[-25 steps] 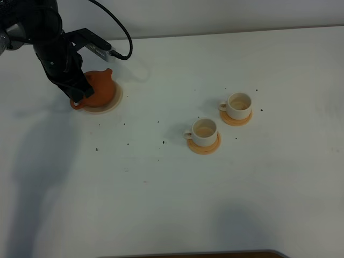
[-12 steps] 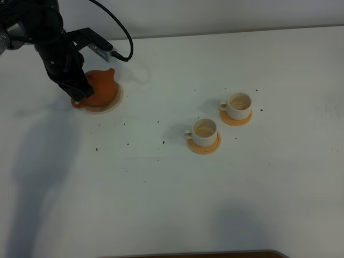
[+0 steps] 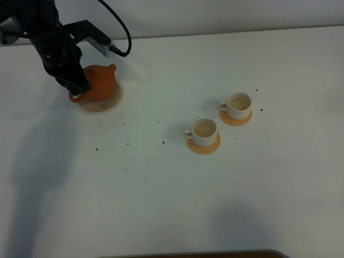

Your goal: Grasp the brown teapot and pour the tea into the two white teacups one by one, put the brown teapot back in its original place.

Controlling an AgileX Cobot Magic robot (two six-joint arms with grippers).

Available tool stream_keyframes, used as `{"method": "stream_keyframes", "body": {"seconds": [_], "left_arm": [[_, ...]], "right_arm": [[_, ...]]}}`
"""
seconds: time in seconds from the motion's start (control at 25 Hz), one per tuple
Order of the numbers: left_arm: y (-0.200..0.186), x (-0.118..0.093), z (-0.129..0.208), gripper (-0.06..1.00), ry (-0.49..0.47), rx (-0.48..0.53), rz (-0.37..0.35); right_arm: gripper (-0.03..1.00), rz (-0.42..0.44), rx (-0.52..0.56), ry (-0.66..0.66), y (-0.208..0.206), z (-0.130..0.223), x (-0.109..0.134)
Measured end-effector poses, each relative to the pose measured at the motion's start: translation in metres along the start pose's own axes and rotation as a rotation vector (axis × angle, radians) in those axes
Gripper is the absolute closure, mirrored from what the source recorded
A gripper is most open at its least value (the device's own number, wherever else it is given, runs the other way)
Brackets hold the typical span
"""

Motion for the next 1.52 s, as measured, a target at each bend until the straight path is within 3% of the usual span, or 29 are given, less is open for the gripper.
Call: {"method": "stream_keyframes", "body": {"seconds": [0.16,0.4,0.68,0.96,1.16,1.52], "left_arm": [[-0.01,-0.002,-0.016,0.8,0.119,-0.076,-0.02],[-0.025,-0.023,-0.061,0.8,0.395,-0.197,-0.056],[-0.031,-0.042,-0.115,0.8,0.603,-0.264,-0.187],[-0.006,-0.059,-0.151,0.8,0.756,-0.286,-0.238],[0.001,-0.067,-0.177,0.8,0.828,-0.309,-0.314],[0.011,-0.074,-0.198,0.8,0.964,-0.245,-0.431]], "right_arm": [[0.73,0.0,0.0,0.0,0.0,0.0,0.0],[0.73,0.0,0.0,0.0,0.0,0.0,0.0],[0.73,0.0,0.0,0.0,0.0,0.0,0.0],[0.73,0.0,0.0,0.0,0.0,0.0,0.0],[0.73,0.0,0.0,0.0,0.0,0.0,0.0],[0.73,0.0,0.0,0.0,0.0,0.0,0.0]]}}
Point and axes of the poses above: a point on each arm's last joint axis where the gripper is mounted, y pointing out along that axis toward the gripper, x along the wrist's bending axis when the last joint is at zero, z = x × y, the point moved 9 cm from there along y, pointing out along that axis toward the gripper, and after that the axes turned 14 degrees about y, right-handed, at the moved point
